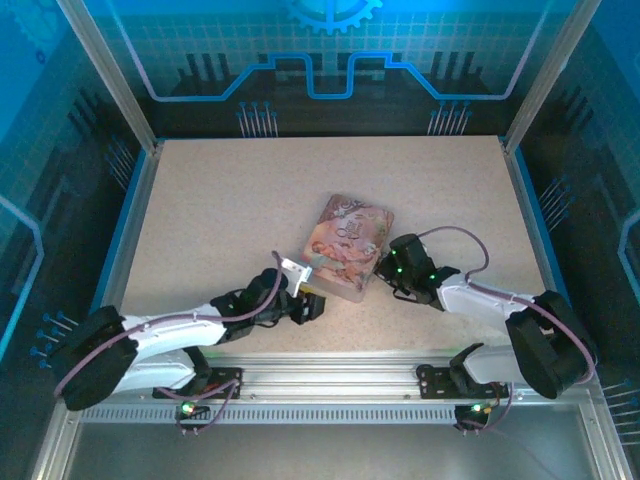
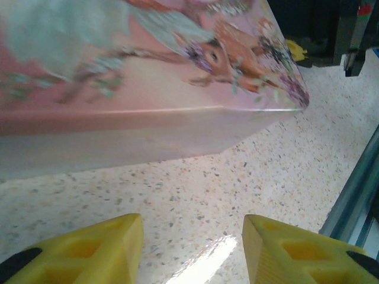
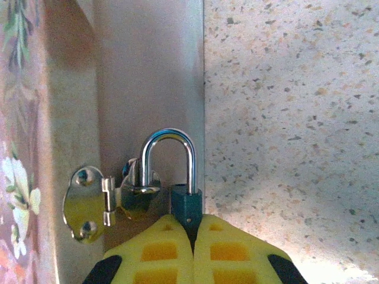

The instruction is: Unlock the padlock with the key

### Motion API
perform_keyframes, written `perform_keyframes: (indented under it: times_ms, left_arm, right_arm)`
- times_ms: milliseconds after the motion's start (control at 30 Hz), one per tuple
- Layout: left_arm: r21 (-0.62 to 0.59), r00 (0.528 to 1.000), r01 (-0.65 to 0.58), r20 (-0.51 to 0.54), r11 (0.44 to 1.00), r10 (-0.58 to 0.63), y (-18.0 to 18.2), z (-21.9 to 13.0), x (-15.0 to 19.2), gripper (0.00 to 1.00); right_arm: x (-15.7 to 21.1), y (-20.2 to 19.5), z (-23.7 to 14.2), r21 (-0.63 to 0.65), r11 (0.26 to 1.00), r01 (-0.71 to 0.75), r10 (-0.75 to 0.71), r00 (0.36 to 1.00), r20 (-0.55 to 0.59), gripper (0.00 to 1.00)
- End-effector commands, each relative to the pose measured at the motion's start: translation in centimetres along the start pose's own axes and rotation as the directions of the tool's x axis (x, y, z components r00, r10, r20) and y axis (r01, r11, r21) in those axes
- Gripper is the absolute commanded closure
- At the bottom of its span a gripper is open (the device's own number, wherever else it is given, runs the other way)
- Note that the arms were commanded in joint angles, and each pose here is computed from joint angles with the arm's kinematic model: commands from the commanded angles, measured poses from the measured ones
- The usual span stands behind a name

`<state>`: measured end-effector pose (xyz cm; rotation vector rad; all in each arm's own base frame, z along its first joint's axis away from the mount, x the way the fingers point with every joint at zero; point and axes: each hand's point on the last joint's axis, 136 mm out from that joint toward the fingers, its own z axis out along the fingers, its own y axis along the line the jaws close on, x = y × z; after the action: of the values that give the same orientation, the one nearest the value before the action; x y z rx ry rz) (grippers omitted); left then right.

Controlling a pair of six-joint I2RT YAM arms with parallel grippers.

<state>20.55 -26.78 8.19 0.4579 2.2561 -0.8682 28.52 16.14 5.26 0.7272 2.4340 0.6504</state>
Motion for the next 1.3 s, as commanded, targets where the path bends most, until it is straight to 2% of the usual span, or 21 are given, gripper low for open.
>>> perform_keyframes:
  times_ms: [0,100,200,300,467,700,900,1067,1267]
  left_arm:
    - [0.017,0.997,-0.002,0.076,1.0,0.0,-1.3,1.0,-1.1,0.54]
    - [0.018,0.997,-0.011,0.079,1.0,0.009,-1.8,1.5,-1.2,0.54]
    - [-0.018,0.994,-0.037,0.105,0.999,0.039,-1.4,0.8,-2.1,0.54]
    - [-0.039,0.989,-0.072,0.123,0.997,0.076,-1.5,-0.1,-3.0,0.53]
    - [-0.005,0.989,-0.084,0.123,0.996,0.084,-2.5,-0.3,-3.5,0.53]
    - [0.04,0.991,-0.098,0.09,0.994,0.094,-3.7,0.5,-2.6,0.54]
    - [0.104,0.984,-0.179,0.039,0.978,0.176,-8.2,3.1,-1.0,0.62]
    - [0.166,0.984,-0.175,0.011,0.97,0.176,-11.3,6.3,0.0,0.65]
    - [0.127,0.994,-0.107,0.022,0.986,0.105,-11.0,9.4,0.2,0.66]
  right_arm:
    - [-1.1,0.1,-0.6,-0.026,0.997,-0.069,0.071,0.994,0.088,1.0]
    - [-2.0,0.7,-1.2,-0.045,0.996,-0.076,0.08,0.993,0.086,1.0]
    - [-2.4,1.8,-1.8,-0.038,0.999,-0.003,0.004,1.0,0.028,1.0]
    - [-2.4,1.0,-2.2,-0.012,1.0,0.014,-0.014,1.0,0.015,1.0]
    - [-4.0,-1.3,-2.3,0.011,0.998,-0.067,0.066,0.996,0.057,1.0]
    - [-4.2,-1.2,-3.1,0.025,1.0,0.018,-0.018,1.0,0.022,1.0]
    - [-3.1,-2.7,-4.1,0.094,0.991,0.099,-0.096,0.995,-0.036,1.0]
    - [-3.4,-3.2,-5.0,0.146,0.974,0.172,-0.163,0.984,-0.074,1.0]
    - [-3.5,-3.3,-5.3,0.148,0.966,0.212,-0.199,0.975,-0.097,1.0]
